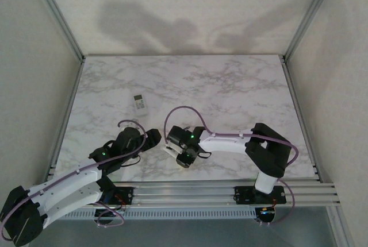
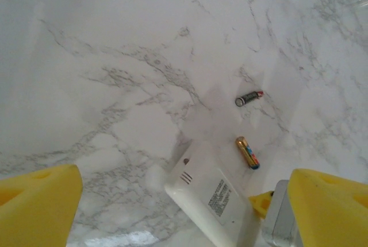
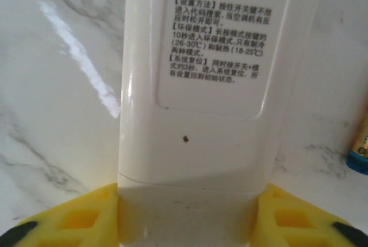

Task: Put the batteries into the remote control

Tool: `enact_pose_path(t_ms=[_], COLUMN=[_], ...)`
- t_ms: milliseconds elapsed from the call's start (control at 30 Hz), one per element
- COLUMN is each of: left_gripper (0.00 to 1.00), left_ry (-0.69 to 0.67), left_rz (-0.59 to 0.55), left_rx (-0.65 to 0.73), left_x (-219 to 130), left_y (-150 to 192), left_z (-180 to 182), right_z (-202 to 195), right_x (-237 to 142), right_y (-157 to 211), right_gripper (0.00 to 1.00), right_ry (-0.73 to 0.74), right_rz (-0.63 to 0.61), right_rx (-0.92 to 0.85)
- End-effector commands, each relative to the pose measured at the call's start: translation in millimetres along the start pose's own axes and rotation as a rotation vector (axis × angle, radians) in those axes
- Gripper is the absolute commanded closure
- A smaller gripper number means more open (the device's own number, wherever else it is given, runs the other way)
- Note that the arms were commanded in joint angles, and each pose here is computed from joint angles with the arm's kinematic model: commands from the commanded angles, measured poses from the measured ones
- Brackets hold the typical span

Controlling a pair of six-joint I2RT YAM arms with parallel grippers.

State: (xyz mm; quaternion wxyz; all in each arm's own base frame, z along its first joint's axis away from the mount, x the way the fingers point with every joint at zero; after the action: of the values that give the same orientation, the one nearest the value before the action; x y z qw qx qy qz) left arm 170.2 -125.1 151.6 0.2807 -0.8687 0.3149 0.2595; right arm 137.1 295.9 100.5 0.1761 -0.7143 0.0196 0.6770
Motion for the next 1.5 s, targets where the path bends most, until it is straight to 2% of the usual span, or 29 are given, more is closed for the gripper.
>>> enact_pose_path(t_ms=[0, 167, 333, 400, 600, 733, 800, 867, 967, 1100, 1233, 1300, 1400, 1467], left_gripper=[0.09, 0.15, 0.30, 0.39, 0.75, 0.85, 0.88, 0.88, 0.88, 0.92, 0.98, 0.99, 1.00, 1.00], left_ry=[0.118, 0.276, 0.336, 0.315, 0.237, 0.123, 0.068, 0.024, -0.057, -0.182, -0.236, -0.268, -0.350, -0.423], left_rz=[0.101, 0.214, 0.312, 0.329, 0.308, 0.292, 0.283, 0.273, 0.253, 0.141, 0.095, 0.130, 0.208, 0.226], left_rx=[-0.068, -0.141, -0.106, -0.066, -0.048, 0.001, 0.040, 0.065, 0.080, 0.092, 0.168, 0.204, 0.305, 0.390], left_x=[-3, -8, -5, -2, 7, 14, 16, 16, 18, 23, 48, 74, 121, 149], left_y=[2, -2, -3, -3, -6, -8, -11, -15, -22, -33, -22, -8, 19, 28], left_z=[-14, -34, -56, -60, -56, -52, -53, -60, -68, -92, -152, -178, -204, -212], right_z=[5, -6, -7, -7, -4, -3, -3, -7, -20, -58, -107, -122, -133, -133], right_x=[-26, -64, -82, -87, -90, -94, -98, -107, -128, -167, -194, -201, -208, -209], right_y=[-14, -23, -28, -31, -37, -39, -41, -43, -36, -5, 54, 84, 125, 139], right_gripper=[0.57, 0.55, 0.54, 0.54, 0.53, 0.47, 0.40, 0.28, 0.17, 0.01, 0.01, 0.01, 0.01, 0.01], right_ry=[-0.061, -0.186, -0.243, -0.258, -0.307, -0.329, -0.330, -0.317, -0.271, -0.125, 0.132, 0.262, 0.430, 0.451], right_rz=[-0.156, -0.401, -0.496, -0.516, -0.542, -0.553, -0.562, -0.578, -0.626, -0.784, -0.869, -0.835, -0.713, -0.656], right_rx=[0.046, 0.222, 0.260, 0.260, 0.269, 0.257, 0.258, 0.266, 0.303, 0.454, 0.768, 0.921, 1.139, 1.209])
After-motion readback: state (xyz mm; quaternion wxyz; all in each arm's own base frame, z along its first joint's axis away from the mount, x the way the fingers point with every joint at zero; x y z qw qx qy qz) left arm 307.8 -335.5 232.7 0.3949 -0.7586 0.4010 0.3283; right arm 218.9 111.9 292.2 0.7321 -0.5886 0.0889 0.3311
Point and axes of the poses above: each hand's point on the last joint's axis, 136 mm out from that joint toward the fingers, its own x axis out along the fingers, its own z axis along the line the jaws close on, y = z × x, the point moved 8 cm from there along -x, back along the fingers, and after that the axes turned 10 degrees about -x, right-handed, at the moved point
